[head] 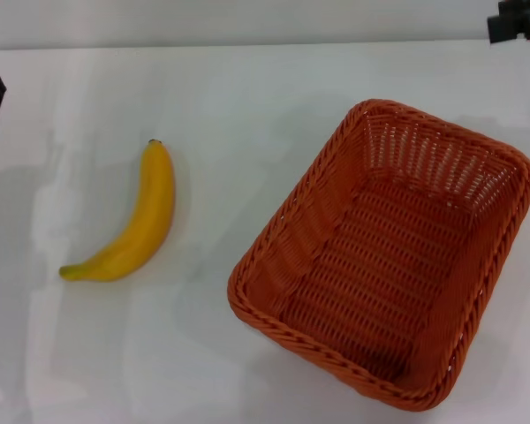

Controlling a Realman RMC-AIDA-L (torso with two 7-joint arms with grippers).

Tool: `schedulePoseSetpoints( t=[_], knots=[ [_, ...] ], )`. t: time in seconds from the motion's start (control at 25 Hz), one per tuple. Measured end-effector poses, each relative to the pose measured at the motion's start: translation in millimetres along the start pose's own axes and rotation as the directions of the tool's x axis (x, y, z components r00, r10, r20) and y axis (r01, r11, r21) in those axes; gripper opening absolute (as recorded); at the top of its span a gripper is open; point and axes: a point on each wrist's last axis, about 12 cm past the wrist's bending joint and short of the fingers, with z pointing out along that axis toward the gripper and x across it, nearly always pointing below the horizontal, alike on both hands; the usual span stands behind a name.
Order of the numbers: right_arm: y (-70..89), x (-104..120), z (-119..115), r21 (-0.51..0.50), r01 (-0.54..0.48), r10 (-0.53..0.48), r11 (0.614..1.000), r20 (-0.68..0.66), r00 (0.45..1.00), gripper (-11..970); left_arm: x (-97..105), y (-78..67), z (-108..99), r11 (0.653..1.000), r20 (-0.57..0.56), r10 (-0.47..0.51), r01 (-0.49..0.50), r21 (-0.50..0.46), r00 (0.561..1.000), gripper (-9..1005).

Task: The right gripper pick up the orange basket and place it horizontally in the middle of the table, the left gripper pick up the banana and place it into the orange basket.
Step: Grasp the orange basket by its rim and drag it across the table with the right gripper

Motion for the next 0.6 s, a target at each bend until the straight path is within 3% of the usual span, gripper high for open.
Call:
schedulePoseSetpoints(
  t=[0.36, 0.6],
  knots=[
    [-3.0, -6.4, 24.2, 0.157, 0.057, -0.01, 0.986, -0.283, 0.959, 857, -0.3, -2.5, -0.2, 1.0, 0.003, 0.009, -0.009, 0.021, 1.0, 865],
    [4.1, -15.2, 38.4, 0.138, 0.089, -0.039, 0.986, -0.328, 0.944, 857, -0.2, -3.4, -0.5, 1.0, 0.003, 0.009, -0.009, 0.023, 1.0, 864]
  ],
)
